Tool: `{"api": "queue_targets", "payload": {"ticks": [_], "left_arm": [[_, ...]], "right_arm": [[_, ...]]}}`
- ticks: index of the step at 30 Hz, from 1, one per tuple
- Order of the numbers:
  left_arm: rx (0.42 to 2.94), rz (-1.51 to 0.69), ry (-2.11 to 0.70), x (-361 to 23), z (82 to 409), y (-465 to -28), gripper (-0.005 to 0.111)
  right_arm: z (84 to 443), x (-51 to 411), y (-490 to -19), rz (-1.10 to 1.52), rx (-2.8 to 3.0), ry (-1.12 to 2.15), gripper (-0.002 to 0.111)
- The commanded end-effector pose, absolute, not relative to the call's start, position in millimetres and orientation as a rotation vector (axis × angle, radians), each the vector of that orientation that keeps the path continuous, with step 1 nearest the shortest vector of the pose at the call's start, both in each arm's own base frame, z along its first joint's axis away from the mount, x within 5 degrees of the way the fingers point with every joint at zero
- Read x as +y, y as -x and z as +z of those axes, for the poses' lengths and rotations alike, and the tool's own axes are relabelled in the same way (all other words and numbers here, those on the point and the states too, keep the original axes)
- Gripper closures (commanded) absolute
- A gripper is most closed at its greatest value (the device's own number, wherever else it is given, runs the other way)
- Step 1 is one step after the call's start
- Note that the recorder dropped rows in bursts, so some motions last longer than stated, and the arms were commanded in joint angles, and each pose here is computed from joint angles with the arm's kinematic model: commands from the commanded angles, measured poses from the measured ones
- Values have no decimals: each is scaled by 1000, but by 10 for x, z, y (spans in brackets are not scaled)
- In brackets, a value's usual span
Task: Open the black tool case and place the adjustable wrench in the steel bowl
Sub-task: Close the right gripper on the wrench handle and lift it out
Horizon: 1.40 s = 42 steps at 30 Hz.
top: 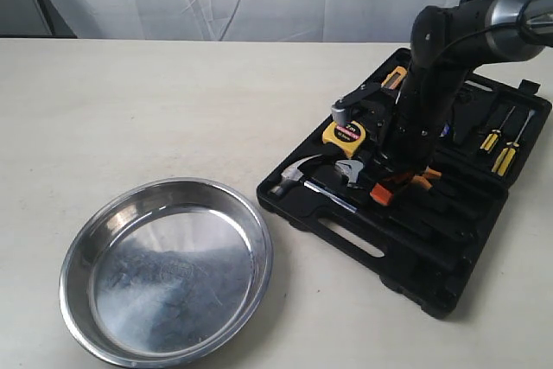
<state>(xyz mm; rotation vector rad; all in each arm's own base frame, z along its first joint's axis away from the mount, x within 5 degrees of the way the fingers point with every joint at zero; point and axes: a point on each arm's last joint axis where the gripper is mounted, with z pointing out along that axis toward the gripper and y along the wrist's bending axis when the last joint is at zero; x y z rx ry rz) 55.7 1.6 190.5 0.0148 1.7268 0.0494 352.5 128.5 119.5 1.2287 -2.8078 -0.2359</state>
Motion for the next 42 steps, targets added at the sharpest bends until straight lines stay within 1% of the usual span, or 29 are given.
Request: {"api": "queue_targets", "payload": {"ticks": [1,2,3,10,20,25,29,35,38,42], "left_arm": [[1715,49,-12,17,1922,-555,107],[1715,49,-12,17,1922,-555,107],[1715,49,-12,17,1922,-555,107],[1715,49,-12,17,1922,-555,107],[1715,49,-12,17,1922,-555,107],[1715,49,-12,17,1922,-555,107],[1715,49,-12,17,1922,-555,107],[1715,49,-12,17,1922,-555,107],[1715,49,-12,17,1922,-555,107],[1715,49,-12,17,1922,-555,107]], "right_arm": [[1017,1333,-3458,-196,-2737,-1246,96],[1019,1335,-3448,-204,-2729,-1238,105],[1020,1334,-3441,-208,-2722,-1234,108],[1103,1314,-3392,-209,-2672,-1228,108],[1619,1311,-3381,-198,-2806,-1295,108],[1760,1307,-3365,-197,-2842,-1314,108],[1846,1345,-3342,-270,-2879,-1287,108],[2018,1539,-3267,-561,-2919,-1270,108],[2062,1733,-3188,-600,-2894,-1340,108],[2082,2122,-3039,-599,-2870,-1525,108]]}}
